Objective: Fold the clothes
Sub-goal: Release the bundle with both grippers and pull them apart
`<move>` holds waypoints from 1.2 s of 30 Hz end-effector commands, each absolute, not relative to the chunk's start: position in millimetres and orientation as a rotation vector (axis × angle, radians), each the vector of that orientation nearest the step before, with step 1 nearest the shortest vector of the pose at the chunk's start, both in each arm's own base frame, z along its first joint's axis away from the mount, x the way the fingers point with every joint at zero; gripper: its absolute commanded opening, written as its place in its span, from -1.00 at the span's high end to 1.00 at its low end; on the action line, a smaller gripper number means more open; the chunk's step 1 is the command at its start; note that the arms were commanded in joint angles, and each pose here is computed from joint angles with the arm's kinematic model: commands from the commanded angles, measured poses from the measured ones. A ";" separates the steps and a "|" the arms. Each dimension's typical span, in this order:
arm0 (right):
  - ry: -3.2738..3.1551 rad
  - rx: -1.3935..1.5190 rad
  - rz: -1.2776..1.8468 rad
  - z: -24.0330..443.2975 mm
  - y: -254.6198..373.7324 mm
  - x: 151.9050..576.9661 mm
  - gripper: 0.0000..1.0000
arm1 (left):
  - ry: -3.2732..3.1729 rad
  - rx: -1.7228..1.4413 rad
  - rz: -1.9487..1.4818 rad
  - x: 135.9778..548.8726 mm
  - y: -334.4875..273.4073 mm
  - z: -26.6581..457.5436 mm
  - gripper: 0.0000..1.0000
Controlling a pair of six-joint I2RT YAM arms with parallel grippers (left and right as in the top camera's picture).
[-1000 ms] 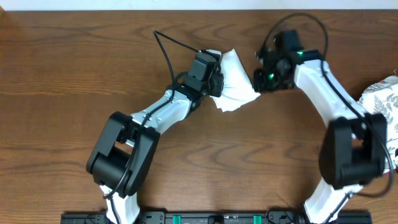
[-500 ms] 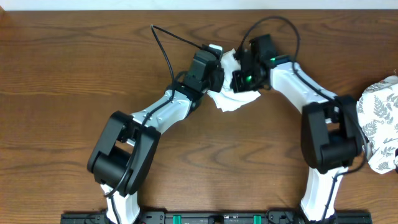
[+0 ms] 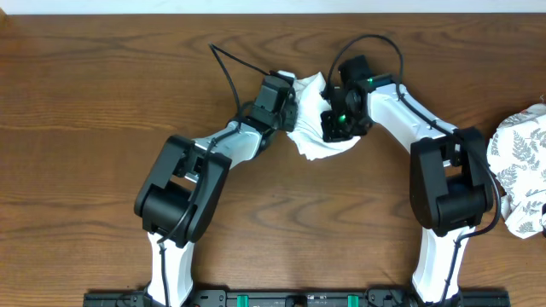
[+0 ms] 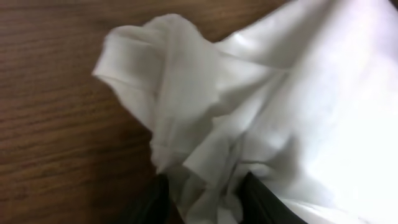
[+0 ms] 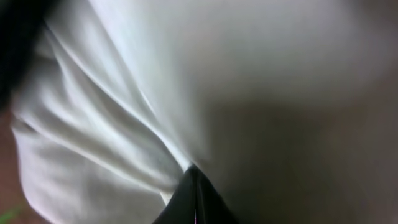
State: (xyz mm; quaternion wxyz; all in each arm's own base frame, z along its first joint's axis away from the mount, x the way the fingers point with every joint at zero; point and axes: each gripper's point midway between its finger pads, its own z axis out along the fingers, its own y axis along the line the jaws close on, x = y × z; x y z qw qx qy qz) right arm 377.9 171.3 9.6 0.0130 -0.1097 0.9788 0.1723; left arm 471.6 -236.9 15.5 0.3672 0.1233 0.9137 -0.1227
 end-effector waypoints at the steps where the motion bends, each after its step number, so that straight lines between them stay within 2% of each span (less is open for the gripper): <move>1: 3.148 -0.407 0.342 -8.5 147.9 357.5 0.97 | 2.357 0.248 -0.206 488.4 -201.6 8.1 0.22; 7: 3.150 -0.408 0.337 -5.4 146.9 356.2 0.97 | 2.298 0.200 -0.209 508.7 -190.4 35.3 0.21; 10: 3.109 -0.435 0.342 4.0 148.5 361.1 0.97 | 2.231 0.180 -0.223 516.3 -187.7 71.2 0.17; 12: 3.064 -0.451 0.349 14.7 150.4 366.7 0.97 | 2.188 0.175 -0.236 516.0 -187.8 99.0 0.07; 17: 2.908 -0.458 0.383 54.7 158.1 386.1 0.97 | 2.181 0.195 -0.257 491.0 -187.5 151.2 -0.08; 19: 2.857 -0.423 0.387 70.1 158.7 393.3 0.97 | 2.232 0.173 -0.258 476.3 -181.6 156.3 -0.13; 21: 2.828 -0.364 0.392 81.2 156.0 398.8 0.94 | 2.317 0.098 -0.303 460.4 -178.6 148.9 -0.26; 22: 2.820 -0.317 0.396 85.3 153.0 401.9 0.77 | 2.363 0.068 -0.341 452.7 -180.4 142.3 -0.32; 23: 2.819 -0.248 0.399 87.9 148.6 405.0 0.31 | 2.420 0.042 -0.393 442.7 -184.4 134.0 -0.37; 25: 2.811 -0.135 0.417 89.8 140.9 412.3 -0.31 | 2.520 0.001 -0.485 425.3 -192.3 117.7 -0.44; 27: 2.785 -0.108 0.466 91.7 139.4 420.2 -0.60 | 2.592 -0.043 -0.559 413.5 -198.9 106.2 -0.53; 28: 2.765 -0.116 0.493 93.3 139.9 424.6 -0.72 | 2.620 -0.073 -0.593 409.4 -201.9 101.3 -0.57; 31: 2.689 -0.208 0.544 100.1 143.1 436.6 -0.91 | 2.657 -0.157 -0.650 405.8 -206.7 92.8 -0.64; 36: 2.565 -0.338 0.522 108.6 147.3 458.0 -0.96 | 2.669 -0.260 -0.687 404.5 -208.2 91.7 -0.70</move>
